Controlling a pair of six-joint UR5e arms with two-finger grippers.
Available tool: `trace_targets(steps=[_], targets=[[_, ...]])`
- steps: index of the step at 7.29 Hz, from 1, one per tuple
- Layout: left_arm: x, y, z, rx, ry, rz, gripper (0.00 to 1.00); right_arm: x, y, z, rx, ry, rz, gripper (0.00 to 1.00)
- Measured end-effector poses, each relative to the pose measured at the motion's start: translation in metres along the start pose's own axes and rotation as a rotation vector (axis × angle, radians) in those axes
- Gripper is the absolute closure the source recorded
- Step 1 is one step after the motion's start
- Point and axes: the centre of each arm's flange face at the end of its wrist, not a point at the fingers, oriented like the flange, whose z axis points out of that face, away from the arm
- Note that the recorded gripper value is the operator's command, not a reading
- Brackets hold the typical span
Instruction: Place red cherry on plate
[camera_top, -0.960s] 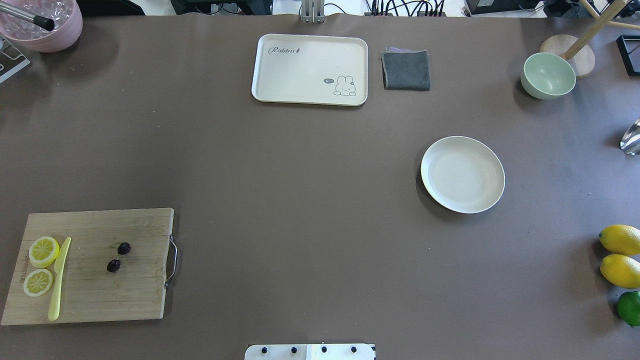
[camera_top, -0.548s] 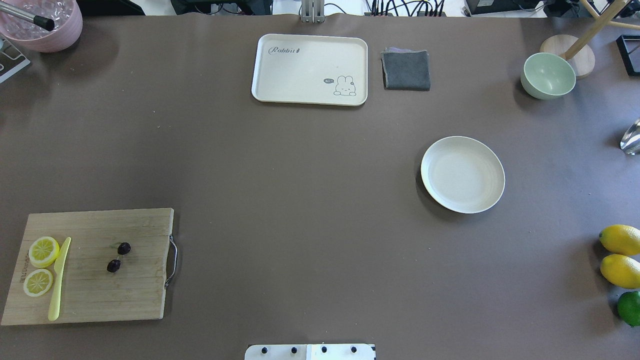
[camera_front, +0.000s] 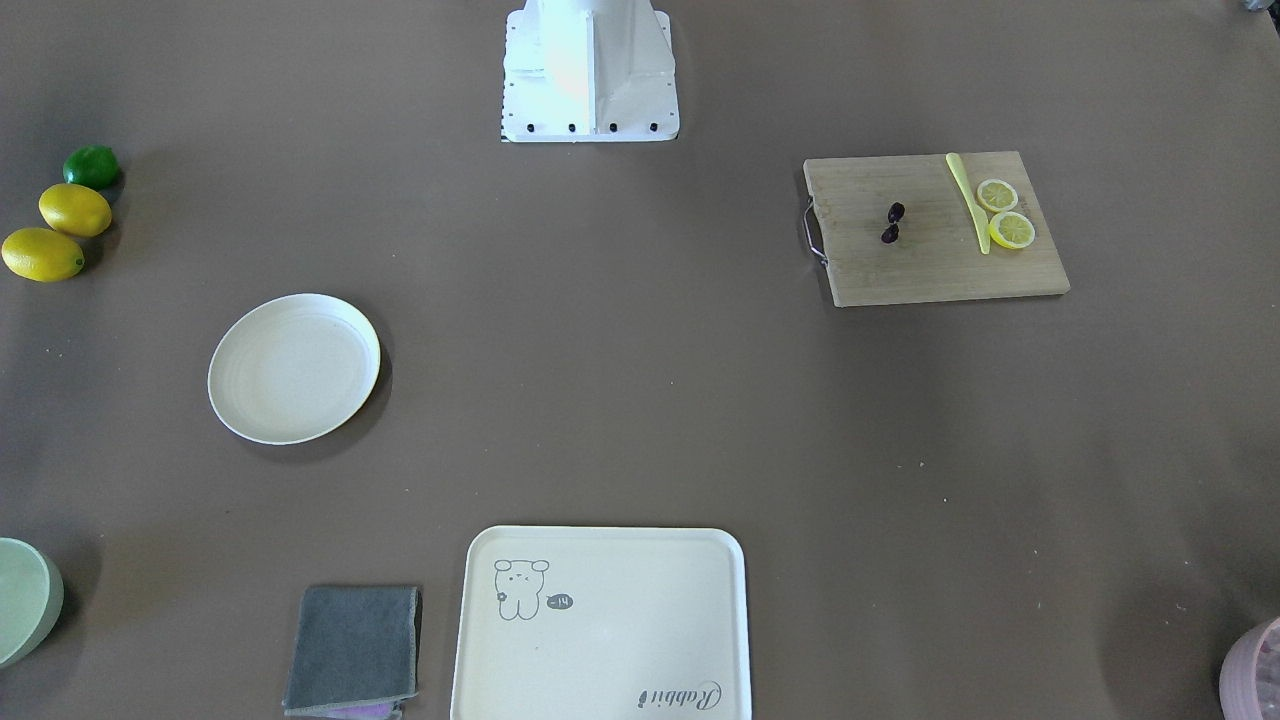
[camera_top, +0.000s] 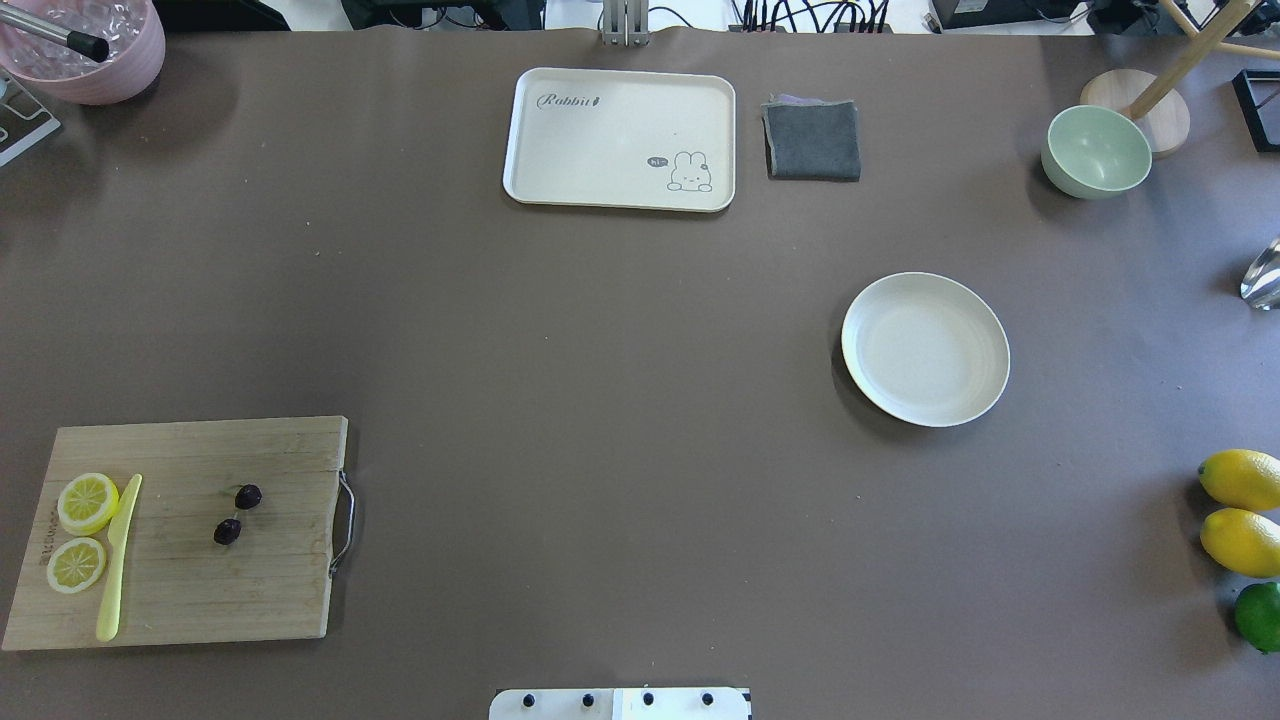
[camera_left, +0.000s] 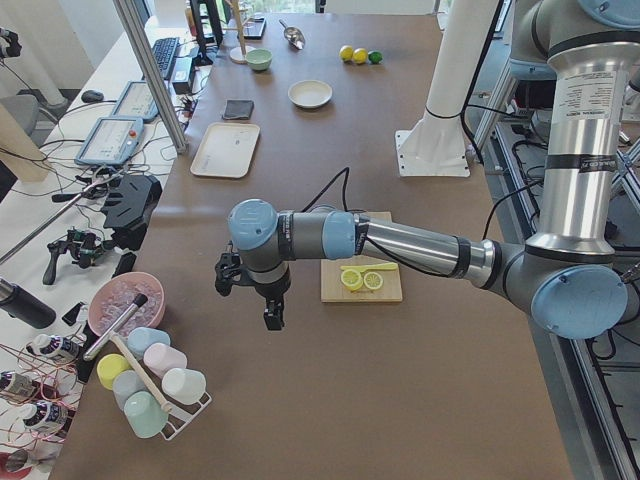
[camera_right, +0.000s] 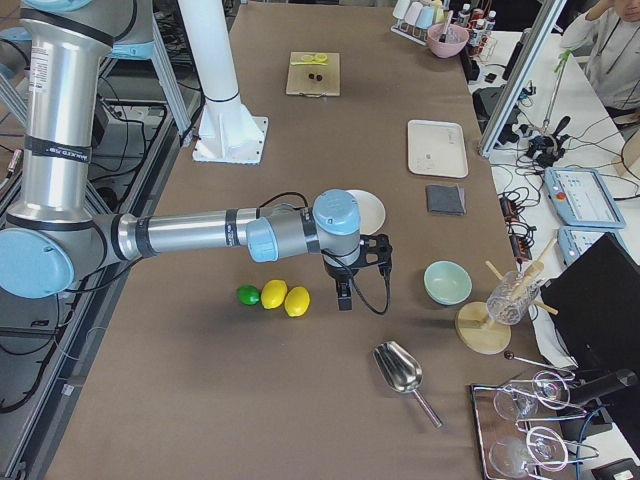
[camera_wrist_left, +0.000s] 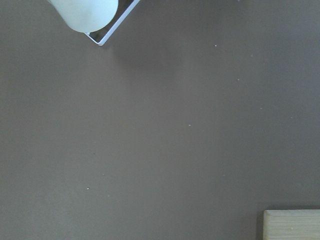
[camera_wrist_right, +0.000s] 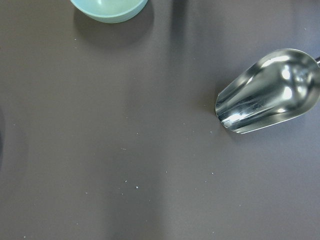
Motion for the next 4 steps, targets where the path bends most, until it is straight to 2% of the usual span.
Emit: trace_targets(steps=[2, 4], targets=[[0.007, 0.000, -0.004, 0.019, 0.019, 0.024, 0.02, -0.012, 0.002, 0.003, 0.030, -0.058, -0.063, 0.00], [0.012, -0.001, -0.007, 0.044, 0.022, 0.054, 0.02, -0.064, -0.004, 0.038, 0.004, -0.114, -0.147, 0.00]])
